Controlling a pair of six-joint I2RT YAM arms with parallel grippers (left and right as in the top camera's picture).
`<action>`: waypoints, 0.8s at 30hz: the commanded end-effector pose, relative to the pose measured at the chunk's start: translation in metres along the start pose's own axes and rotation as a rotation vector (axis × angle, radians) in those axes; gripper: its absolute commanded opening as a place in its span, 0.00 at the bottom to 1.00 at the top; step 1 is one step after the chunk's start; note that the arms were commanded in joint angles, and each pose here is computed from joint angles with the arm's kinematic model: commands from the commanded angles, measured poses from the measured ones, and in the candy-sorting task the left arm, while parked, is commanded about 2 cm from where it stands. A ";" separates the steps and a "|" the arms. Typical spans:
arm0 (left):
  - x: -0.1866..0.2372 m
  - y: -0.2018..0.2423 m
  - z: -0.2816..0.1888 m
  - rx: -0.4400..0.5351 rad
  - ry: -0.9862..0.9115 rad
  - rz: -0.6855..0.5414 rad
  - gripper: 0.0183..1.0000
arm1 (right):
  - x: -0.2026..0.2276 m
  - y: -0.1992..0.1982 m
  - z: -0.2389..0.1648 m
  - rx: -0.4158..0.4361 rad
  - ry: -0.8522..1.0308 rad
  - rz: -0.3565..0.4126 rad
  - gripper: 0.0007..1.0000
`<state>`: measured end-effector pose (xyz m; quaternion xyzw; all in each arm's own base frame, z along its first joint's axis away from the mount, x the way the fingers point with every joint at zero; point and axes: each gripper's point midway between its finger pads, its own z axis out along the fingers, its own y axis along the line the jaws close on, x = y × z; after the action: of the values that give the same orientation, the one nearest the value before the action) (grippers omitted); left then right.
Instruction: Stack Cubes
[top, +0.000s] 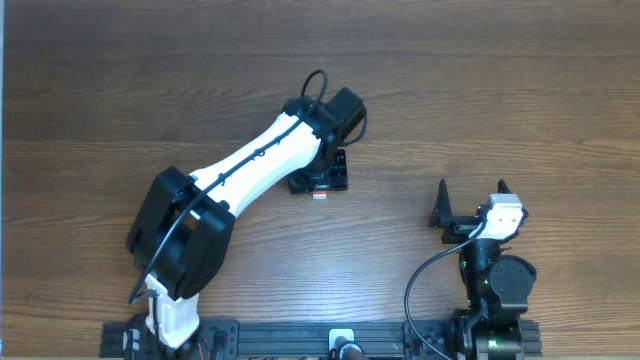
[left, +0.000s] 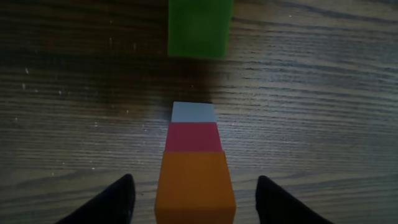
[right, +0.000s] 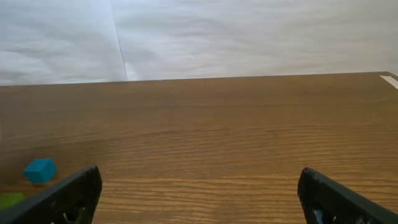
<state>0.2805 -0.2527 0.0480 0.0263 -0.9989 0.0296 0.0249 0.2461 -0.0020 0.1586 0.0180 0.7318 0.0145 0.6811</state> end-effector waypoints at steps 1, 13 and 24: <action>-0.007 -0.004 0.002 0.005 -0.021 0.004 0.72 | 0.002 0.000 0.000 0.004 0.003 -0.001 0.99; -0.038 -0.008 -0.074 0.143 -0.260 -0.043 0.91 | 0.002 0.000 0.000 0.004 0.003 -0.001 0.99; -0.053 0.038 -0.240 0.265 -0.777 -0.081 0.92 | 0.002 0.000 0.000 0.004 0.003 -0.001 0.99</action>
<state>0.3398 -0.2260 0.2424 0.0706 -0.9416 0.1603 -0.2875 0.2461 -0.0020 0.1586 0.0183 0.7318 0.0147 0.6811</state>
